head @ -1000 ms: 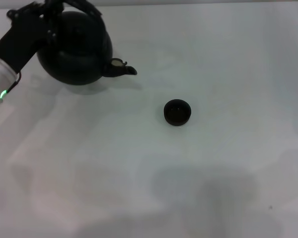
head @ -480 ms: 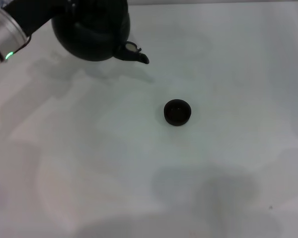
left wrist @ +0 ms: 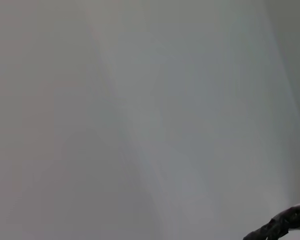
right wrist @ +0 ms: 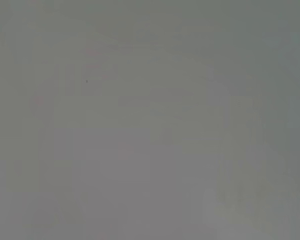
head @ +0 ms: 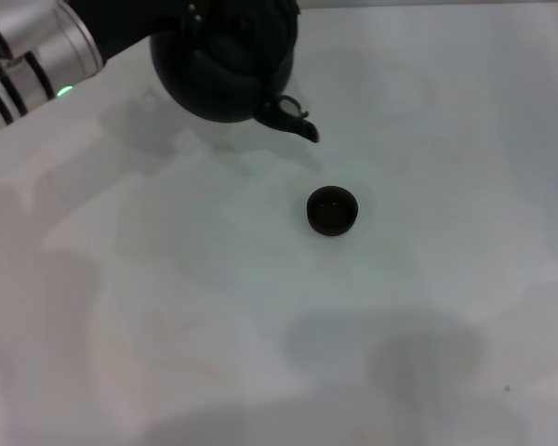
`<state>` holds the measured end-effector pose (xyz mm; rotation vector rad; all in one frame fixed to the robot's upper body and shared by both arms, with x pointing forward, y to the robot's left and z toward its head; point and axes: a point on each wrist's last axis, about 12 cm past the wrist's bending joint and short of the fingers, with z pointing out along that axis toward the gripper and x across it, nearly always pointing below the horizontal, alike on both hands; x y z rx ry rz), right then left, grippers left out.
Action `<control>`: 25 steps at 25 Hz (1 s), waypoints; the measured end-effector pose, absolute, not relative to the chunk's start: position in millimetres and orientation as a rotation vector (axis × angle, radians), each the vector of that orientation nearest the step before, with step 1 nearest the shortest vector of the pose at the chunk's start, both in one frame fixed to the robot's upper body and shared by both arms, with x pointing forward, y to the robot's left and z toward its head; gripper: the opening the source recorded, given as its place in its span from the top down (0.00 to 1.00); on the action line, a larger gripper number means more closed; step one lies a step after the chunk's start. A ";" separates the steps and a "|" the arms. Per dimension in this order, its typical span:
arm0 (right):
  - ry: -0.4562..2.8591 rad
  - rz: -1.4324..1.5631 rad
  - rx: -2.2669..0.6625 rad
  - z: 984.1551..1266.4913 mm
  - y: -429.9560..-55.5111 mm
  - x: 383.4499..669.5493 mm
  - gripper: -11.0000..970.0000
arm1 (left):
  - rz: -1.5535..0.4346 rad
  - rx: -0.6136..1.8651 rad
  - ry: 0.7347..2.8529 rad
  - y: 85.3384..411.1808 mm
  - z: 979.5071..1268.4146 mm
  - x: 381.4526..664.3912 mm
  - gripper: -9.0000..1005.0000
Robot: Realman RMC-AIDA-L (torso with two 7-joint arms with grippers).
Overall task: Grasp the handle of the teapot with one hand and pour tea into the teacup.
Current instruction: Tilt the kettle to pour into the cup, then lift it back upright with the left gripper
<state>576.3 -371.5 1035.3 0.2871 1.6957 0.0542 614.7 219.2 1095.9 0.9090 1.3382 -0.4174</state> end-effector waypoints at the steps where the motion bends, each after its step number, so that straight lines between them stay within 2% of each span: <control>1: 1.697 0.056 0.284 1035.0 -370.9 576.2 0.14 | -0.419 0.915 1.336 218.0 1096.2 614.9 0.87; 11: 1.699 0.067 0.251 1036.7 -365.7 579.7 0.14 | -0.454 1.023 1.336 206.5 1090.2 609.3 0.87; 25: 1.698 0.073 0.253 1035.5 -365.2 578.1 0.14 | -0.430 1.046 1.337 208.7 1091.7 612.2 0.87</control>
